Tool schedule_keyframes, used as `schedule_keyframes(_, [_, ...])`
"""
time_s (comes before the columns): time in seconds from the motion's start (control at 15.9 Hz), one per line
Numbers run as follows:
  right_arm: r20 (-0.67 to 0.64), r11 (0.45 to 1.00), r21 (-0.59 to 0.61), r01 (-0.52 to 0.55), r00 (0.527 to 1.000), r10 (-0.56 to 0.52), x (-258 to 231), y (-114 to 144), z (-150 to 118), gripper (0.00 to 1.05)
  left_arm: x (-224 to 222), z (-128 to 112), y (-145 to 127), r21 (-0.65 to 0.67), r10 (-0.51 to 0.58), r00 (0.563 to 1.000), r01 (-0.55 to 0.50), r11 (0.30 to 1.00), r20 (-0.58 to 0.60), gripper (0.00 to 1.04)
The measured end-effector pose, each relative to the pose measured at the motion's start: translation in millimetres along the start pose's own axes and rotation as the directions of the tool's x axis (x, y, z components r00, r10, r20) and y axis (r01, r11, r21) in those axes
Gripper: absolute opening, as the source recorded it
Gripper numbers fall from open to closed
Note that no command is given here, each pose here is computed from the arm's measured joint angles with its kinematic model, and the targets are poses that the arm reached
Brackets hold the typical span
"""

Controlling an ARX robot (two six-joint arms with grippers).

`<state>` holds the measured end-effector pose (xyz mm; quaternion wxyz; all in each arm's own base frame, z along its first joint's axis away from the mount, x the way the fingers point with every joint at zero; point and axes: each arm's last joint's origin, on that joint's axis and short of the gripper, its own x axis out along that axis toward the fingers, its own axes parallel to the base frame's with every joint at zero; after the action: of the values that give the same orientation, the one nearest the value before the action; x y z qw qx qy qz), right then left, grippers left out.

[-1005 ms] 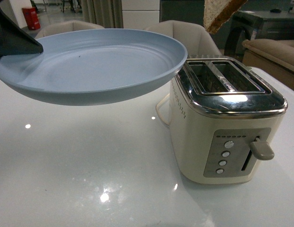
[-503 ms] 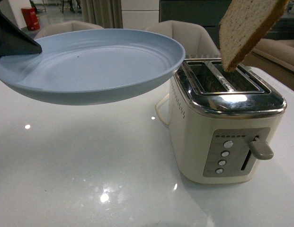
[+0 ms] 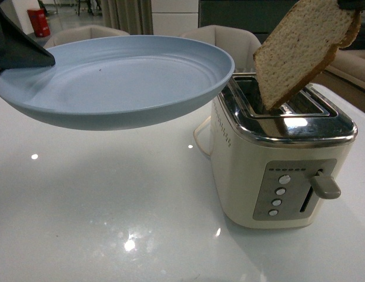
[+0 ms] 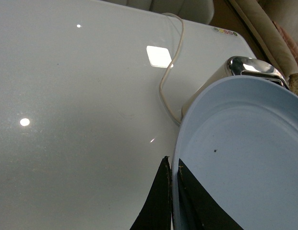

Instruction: Left arm holds plate, right arm toasts bread

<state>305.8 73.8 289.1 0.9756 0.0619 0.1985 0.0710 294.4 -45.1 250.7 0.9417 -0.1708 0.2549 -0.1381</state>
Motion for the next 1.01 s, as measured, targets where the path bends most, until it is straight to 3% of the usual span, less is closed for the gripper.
schedule_keyframes(0.38, [-0.181,1.0,0.004,-0.01,0.983,0.011,32,16,-3,0.02,0,0,0,0.0,0.0,1.0,0.0,1.0,0.0,0.03])
schedule_keyframes(0.82, [-0.231,0.999,0.041,-0.02,0.973,0.029,39,19,-4,0.03,0,0,0,0.0,0.0,1.0,0.0,1.0,0.0,0.03])
schedule_keyframes(1.01, [-0.246,0.998,0.067,-0.021,0.969,0.037,42,20,-3,0.16,0,0,0,0.0,0.0,1.0,0.0,1.0,0.0,0.03])
